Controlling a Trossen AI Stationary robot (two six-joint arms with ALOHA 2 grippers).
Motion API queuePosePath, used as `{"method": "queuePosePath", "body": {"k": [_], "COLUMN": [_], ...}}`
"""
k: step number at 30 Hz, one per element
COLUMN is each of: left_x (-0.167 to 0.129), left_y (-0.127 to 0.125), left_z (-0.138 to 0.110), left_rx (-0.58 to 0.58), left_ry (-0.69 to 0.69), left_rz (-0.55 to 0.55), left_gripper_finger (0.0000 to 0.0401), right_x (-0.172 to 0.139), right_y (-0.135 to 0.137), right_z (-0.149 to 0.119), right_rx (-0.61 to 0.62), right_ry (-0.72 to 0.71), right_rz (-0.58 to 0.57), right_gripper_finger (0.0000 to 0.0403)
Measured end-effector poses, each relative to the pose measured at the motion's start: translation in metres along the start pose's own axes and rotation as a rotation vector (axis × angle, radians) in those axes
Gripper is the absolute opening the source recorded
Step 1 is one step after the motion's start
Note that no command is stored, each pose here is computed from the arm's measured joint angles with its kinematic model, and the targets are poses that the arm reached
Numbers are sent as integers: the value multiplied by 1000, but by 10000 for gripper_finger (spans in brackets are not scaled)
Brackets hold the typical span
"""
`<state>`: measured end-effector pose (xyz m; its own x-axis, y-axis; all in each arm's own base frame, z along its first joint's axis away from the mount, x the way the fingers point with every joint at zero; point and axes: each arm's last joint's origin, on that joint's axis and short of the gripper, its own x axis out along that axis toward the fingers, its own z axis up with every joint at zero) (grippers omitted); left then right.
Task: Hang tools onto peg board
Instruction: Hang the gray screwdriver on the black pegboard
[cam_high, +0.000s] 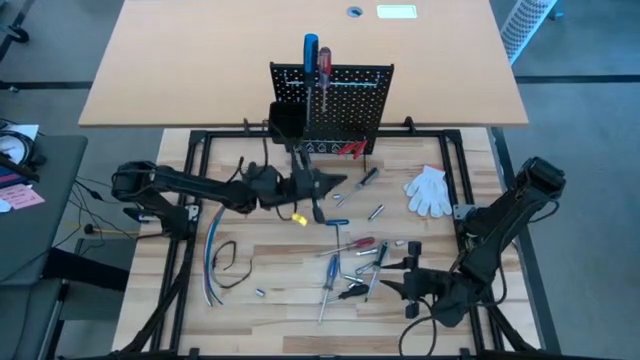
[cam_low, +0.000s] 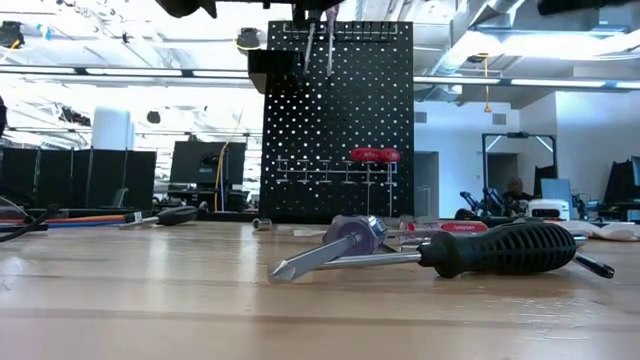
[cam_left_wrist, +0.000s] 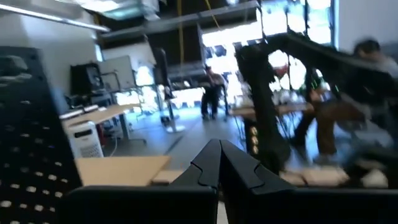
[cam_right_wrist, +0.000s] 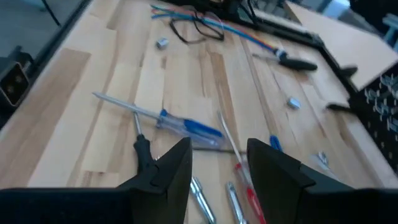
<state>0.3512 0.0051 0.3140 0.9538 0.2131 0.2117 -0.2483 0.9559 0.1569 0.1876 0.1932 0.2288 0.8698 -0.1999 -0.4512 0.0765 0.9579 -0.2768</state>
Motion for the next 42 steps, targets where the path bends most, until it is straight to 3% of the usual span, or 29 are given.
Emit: {"method": "queuePosePath", "body": {"k": [6, 11, 14, 19, 23, 28, 36, 42], "left_x": [-9, -19, -15, 6, 33, 71, 101, 105], "left_y": [-34, -54, -60, -67, -58, -33, -13, 2], "left_z": [-9, -26, -50, -111, -142, -153, -187, -199], "left_rx": [47, 51, -26, -10, -21, -68, -42, -62], "left_ry": [148, 339, 428, 591, 720, 889, 1120, 1166], "left_rz": [-91, -143, -116, -44, 88, 212, 267, 319], "left_gripper_finger": [1, 0, 5, 51, 109, 152, 136, 112], "right_x": [9, 34, 46, 53, 45, 23, -8, -14], "right_y": [-10, -36, -50, -62, -61, -58, -46, -38], "right_z": [-14, -40, -50, -50, -46, -37, -33, -34], "right_rx": [69, 143, 189, 215, 219, 265, 264, 251], "right_ry": [72, 230, 288, 313, 296, 247, 109, 73], "right_rz": [-52, -99, -119, -153, -123, -56, -31, -21], "right_gripper_finger": [166, 208, 247, 285, 287, 286, 286, 286]}}
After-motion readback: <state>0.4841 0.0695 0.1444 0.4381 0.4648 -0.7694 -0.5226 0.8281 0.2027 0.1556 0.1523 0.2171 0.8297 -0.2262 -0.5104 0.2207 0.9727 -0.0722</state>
